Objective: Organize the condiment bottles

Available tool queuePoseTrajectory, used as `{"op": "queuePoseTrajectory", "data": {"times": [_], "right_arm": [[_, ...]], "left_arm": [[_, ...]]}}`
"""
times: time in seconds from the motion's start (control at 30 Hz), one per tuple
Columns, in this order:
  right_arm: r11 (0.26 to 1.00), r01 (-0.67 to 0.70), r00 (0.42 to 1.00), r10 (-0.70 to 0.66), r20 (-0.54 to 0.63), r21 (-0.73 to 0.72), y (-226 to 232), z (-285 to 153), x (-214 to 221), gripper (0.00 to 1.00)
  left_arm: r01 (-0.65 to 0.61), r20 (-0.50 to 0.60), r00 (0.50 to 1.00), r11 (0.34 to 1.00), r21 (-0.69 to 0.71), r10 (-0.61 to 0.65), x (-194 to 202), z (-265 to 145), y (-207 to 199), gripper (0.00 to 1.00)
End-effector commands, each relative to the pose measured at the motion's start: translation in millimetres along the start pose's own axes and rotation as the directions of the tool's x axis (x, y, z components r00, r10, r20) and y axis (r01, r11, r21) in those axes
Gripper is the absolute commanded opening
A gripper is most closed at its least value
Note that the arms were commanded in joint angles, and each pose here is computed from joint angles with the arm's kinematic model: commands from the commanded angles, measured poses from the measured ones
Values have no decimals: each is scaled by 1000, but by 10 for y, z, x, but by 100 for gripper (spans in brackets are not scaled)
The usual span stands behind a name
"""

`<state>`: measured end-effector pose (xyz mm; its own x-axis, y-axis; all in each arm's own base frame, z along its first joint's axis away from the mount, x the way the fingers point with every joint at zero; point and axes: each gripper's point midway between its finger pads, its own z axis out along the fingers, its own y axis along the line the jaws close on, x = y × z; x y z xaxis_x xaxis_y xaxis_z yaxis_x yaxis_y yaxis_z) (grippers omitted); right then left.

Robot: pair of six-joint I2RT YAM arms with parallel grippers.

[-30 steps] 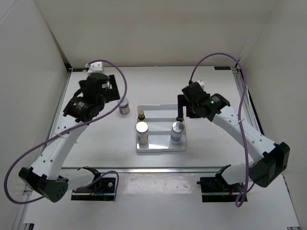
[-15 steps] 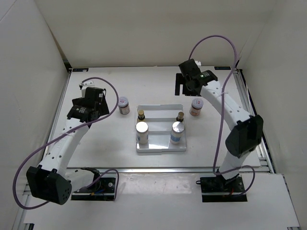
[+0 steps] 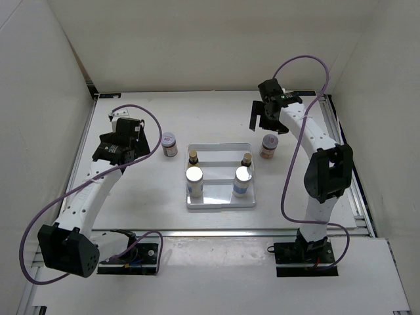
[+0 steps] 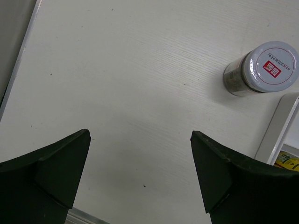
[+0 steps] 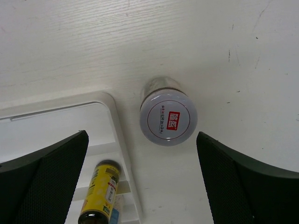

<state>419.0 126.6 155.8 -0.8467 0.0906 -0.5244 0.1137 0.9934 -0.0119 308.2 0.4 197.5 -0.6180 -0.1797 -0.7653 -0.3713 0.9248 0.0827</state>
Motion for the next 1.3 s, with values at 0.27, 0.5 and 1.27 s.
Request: {"op": "queuePoseTrajectory", "data": {"times": [0.27,0.5,1.27], "right_arm": [[997,33,992,-41,-123,-68,86,302,261,100],[998,38,988,-46,-149,-58,78,409,351,98],[998,50,986,-44,-161,36,-249,529,387,100]], "left_arm": [[22,28,999,999,32,-23,-132,-33,-59,100],[8,17,1000,999,38,-9,-109,-13,-80,100],[4,3,1000,999,53,-4,-82,5,-117,100]]}}
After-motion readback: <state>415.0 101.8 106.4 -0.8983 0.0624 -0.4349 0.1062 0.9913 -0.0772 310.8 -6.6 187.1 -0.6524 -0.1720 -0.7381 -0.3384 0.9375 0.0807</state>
